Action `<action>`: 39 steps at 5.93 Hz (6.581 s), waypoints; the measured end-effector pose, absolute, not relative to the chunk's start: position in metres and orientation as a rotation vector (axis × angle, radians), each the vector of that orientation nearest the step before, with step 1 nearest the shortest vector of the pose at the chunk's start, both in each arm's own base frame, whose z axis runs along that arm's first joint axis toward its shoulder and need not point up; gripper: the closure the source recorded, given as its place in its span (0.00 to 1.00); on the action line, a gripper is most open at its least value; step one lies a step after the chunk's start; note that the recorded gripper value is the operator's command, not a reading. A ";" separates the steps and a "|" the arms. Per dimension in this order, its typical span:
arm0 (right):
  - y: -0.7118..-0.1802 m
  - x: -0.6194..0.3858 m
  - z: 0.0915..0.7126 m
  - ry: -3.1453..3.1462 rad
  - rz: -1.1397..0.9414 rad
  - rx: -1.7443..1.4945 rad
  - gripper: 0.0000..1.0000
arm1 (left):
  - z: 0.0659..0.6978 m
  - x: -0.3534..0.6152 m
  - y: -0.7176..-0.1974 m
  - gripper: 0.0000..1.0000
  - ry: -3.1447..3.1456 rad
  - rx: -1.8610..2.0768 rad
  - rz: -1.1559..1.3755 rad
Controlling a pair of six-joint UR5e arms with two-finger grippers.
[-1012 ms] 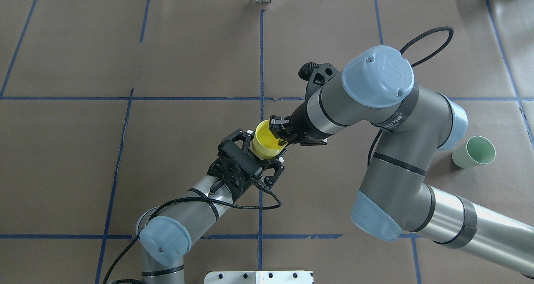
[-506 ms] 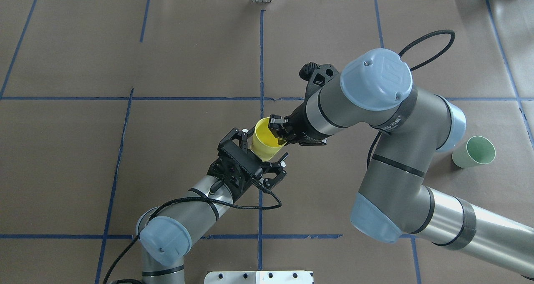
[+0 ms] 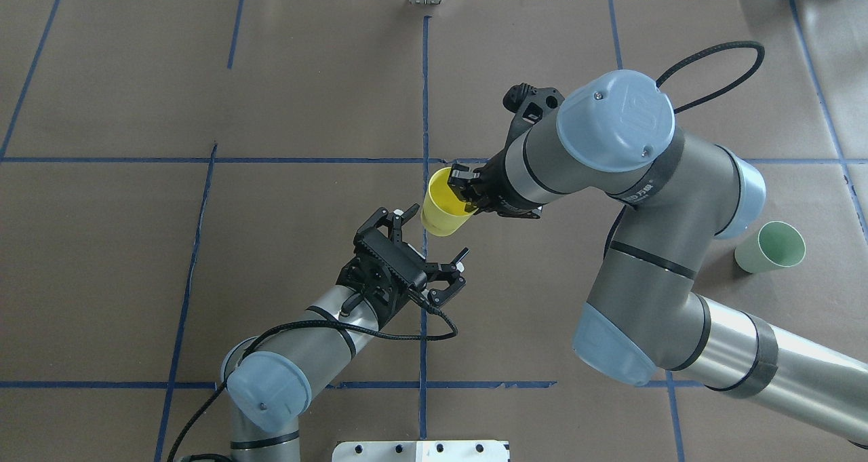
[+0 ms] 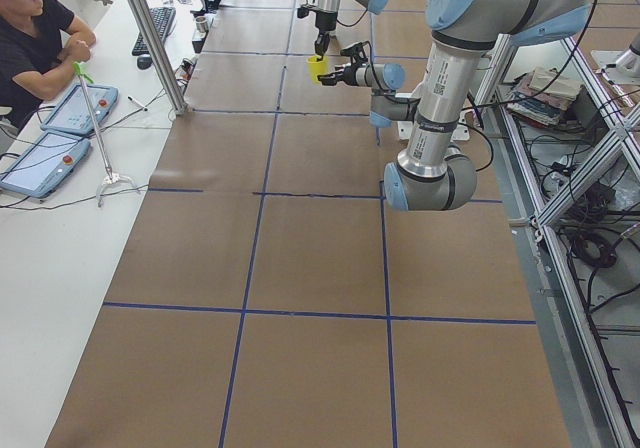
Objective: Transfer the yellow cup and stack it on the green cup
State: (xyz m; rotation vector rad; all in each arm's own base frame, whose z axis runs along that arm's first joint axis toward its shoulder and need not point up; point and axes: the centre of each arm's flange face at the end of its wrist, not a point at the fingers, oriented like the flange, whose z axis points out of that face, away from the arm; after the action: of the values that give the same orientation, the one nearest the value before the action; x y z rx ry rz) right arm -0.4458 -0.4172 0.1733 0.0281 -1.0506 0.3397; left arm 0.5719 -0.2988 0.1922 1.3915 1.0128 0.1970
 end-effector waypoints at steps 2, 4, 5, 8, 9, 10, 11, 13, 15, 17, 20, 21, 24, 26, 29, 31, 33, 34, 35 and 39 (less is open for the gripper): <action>-0.435 -0.430 0.205 -0.965 0.410 0.052 1.00 | 0.192 0.572 -0.299 0.01 1.009 1.393 0.194; -0.469 -0.380 0.252 -0.894 0.511 0.071 1.00 | 0.191 0.571 -0.299 0.01 1.002 1.398 0.175; -0.478 -0.345 0.279 -0.861 0.552 0.079 1.00 | 0.186 0.571 -0.299 0.01 1.008 1.398 0.169; -0.468 -0.250 0.355 -0.777 0.529 0.074 1.00 | 0.163 0.577 -0.293 0.01 1.090 1.315 0.097; -0.461 -0.215 0.384 -0.767 0.506 0.063 1.00 | 0.151 0.579 -0.293 0.01 1.107 1.246 0.057; -0.446 -0.184 0.417 -0.768 0.478 0.082 1.00 | 0.144 0.578 -0.292 0.01 1.125 1.178 0.047; -0.427 -0.164 0.445 -0.782 0.465 0.086 1.00 | 0.141 0.579 -0.291 0.01 1.156 1.108 0.034; -0.398 -0.141 0.475 -0.821 0.452 0.017 1.00 | 0.145 0.579 -0.291 0.00 1.206 1.020 -0.030; -0.385 -0.132 0.500 -0.789 0.458 -0.020 1.00 | 0.154 0.579 -0.291 0.00 1.204 1.003 -0.039; -0.386 -0.130 0.511 -0.760 0.469 -0.014 1.00 | 0.157 0.580 -0.290 0.00 1.201 0.999 -0.037; -0.386 -0.130 0.518 -0.746 0.474 -0.020 0.52 | 0.160 0.580 -0.290 0.00 1.199 0.997 -0.036; -0.385 -0.130 0.520 -0.744 0.474 -0.022 0.01 | 0.160 0.580 -0.290 0.00 1.199 0.997 -0.036; -0.382 -0.126 0.522 -0.738 0.453 -0.017 0.00 | 0.162 0.579 -0.291 0.00 1.195 0.997 -0.037; -0.386 -0.106 0.517 -0.751 0.390 0.038 0.00 | 0.172 0.580 -0.301 0.00 1.188 0.927 -0.018; -0.394 -0.048 0.534 -0.811 0.276 0.079 0.00 | 0.185 0.539 -0.367 0.00 1.162 0.582 0.046; -0.400 -0.017 0.562 -0.798 0.175 0.124 0.00 | 0.226 0.453 -0.429 0.00 1.035 0.376 0.119; -0.418 -0.002 0.569 -0.759 0.031 0.127 0.00 | 0.296 0.348 -0.476 0.00 0.971 0.301 0.209; -0.436 0.007 0.561 -0.753 -0.031 0.117 0.00 | 0.350 0.276 -0.492 0.00 0.947 0.284 0.264; -0.447 0.014 0.553 -0.754 -0.065 0.114 0.00 | 0.407 0.205 -0.499 0.00 0.904 0.298 0.325; -0.448 0.018 0.551 -0.763 -0.078 0.103 0.00 | 0.581 0.015 -0.479 0.00 0.854 0.122 0.193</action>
State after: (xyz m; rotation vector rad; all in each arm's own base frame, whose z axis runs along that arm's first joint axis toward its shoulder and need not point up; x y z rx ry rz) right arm 0.0184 -0.4480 0.5508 0.1034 -0.7633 -0.0783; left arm 0.0150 -0.4785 0.5812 0.1221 0.8545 0.1932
